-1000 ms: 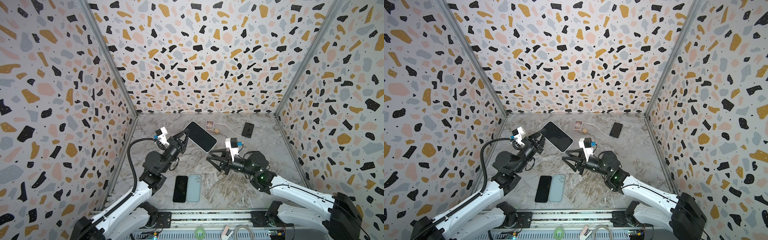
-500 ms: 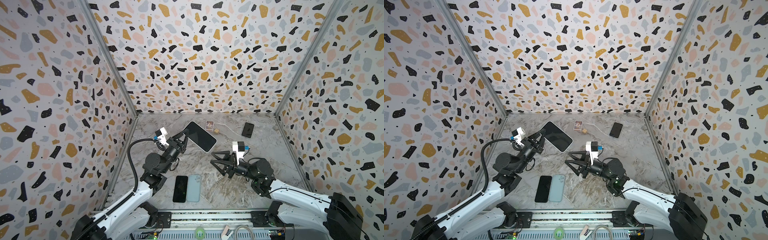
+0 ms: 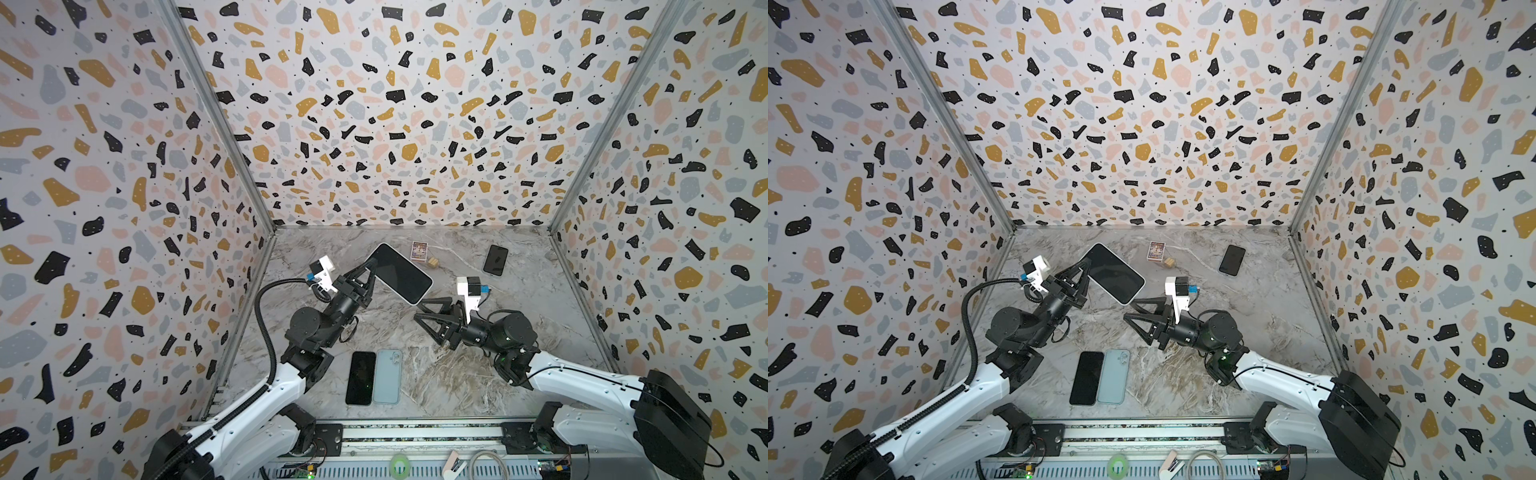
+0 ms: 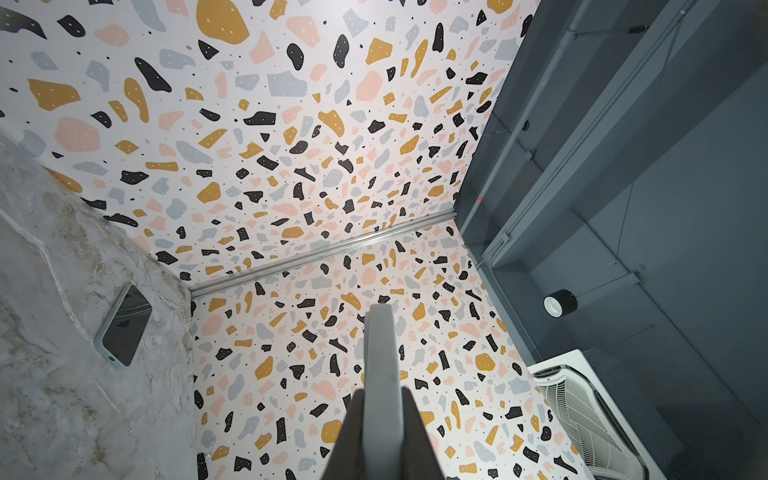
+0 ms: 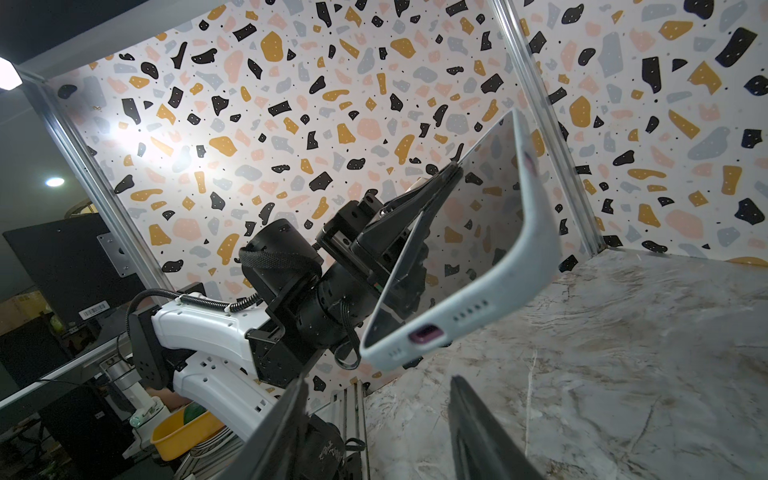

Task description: Take the phone out of the phone case

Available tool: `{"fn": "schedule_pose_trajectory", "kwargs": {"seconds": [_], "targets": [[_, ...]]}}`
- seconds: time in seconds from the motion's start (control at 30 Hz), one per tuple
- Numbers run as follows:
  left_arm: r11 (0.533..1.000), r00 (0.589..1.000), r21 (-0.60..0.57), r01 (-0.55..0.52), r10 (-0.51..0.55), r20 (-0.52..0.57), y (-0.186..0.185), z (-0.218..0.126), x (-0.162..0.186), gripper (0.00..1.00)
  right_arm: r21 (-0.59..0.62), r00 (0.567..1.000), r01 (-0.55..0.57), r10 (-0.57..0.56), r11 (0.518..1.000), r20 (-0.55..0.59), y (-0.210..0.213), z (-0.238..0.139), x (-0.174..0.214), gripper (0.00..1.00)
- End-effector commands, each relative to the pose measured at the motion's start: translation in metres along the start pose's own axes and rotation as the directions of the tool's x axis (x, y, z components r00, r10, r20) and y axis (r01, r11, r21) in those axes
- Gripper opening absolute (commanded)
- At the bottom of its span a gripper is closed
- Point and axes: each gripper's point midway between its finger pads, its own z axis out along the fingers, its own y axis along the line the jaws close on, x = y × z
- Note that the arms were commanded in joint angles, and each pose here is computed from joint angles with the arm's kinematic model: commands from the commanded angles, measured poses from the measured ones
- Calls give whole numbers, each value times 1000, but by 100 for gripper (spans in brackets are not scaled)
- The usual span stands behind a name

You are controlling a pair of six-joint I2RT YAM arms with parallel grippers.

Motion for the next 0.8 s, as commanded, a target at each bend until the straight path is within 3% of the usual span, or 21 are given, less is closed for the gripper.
{"fn": "schedule_pose_trajectory", "kwargs": {"seconds": [0.0, 0.23, 0.77], "targets": [[991, 1000, 137, -4, 2, 19, -36, -5, -4, 0, -65, 996, 39, -34, 997, 77, 19, 7, -29, 55], [991, 1000, 136, -5, 2, 21, -35, -6, -4, 0, -69, 996, 37, -31, 997, 81, 18, 10, -31, 50], [991, 1000, 134, -12, 9, 17, -36, -8, -3, 0, -78, 996, 38, -31, 996, 87, 16, 13, -31, 16]]}}
